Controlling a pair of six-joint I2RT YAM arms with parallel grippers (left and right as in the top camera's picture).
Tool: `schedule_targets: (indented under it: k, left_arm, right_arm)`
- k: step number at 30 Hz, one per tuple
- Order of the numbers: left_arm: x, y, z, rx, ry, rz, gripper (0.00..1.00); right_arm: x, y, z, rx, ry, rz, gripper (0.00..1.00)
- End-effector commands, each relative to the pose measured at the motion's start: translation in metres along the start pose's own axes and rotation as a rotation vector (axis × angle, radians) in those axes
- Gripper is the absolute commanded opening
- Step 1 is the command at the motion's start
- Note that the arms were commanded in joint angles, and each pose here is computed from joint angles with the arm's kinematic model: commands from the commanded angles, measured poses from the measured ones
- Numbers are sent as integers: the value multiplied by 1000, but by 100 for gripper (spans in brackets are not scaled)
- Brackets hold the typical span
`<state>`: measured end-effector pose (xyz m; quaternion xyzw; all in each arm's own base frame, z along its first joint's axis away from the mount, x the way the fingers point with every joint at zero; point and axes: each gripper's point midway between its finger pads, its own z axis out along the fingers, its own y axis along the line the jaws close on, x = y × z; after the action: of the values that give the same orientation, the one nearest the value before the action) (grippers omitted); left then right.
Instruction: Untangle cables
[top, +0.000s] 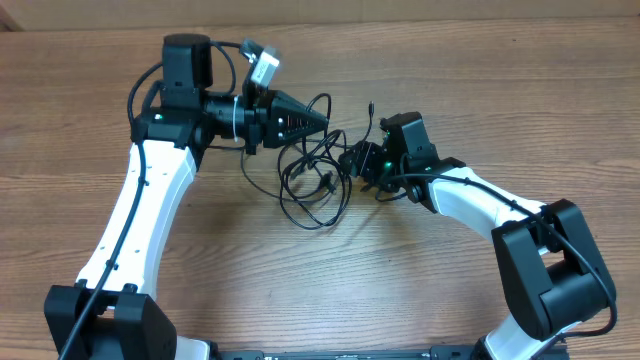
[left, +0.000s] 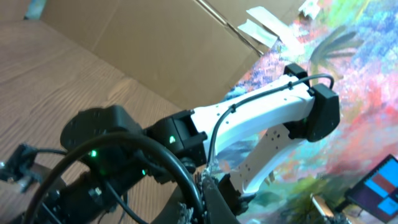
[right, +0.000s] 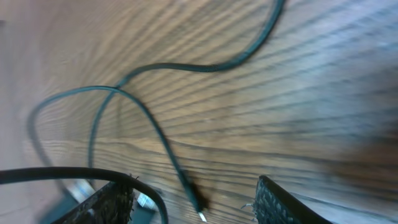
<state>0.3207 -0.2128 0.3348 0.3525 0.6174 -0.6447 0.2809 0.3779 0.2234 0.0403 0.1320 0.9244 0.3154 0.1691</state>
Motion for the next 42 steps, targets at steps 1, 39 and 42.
schedule_targets:
  k: [1, 39, 42]
  left_arm:
    - [-14, -22, -1, 27, 2, -68, 4]
    - [-83, -26, -108, -216, -178, -43, 4]
    - [-82, -25, -109, -215, -178, -45, 4]
  right_arm:
    - [-11, -9, -5, 62, -62, 11, 61]
    - [-27, -75, -24, 304, -137, 180, 61]
    - [-29, -83, -28, 315, -139, 224, 61]
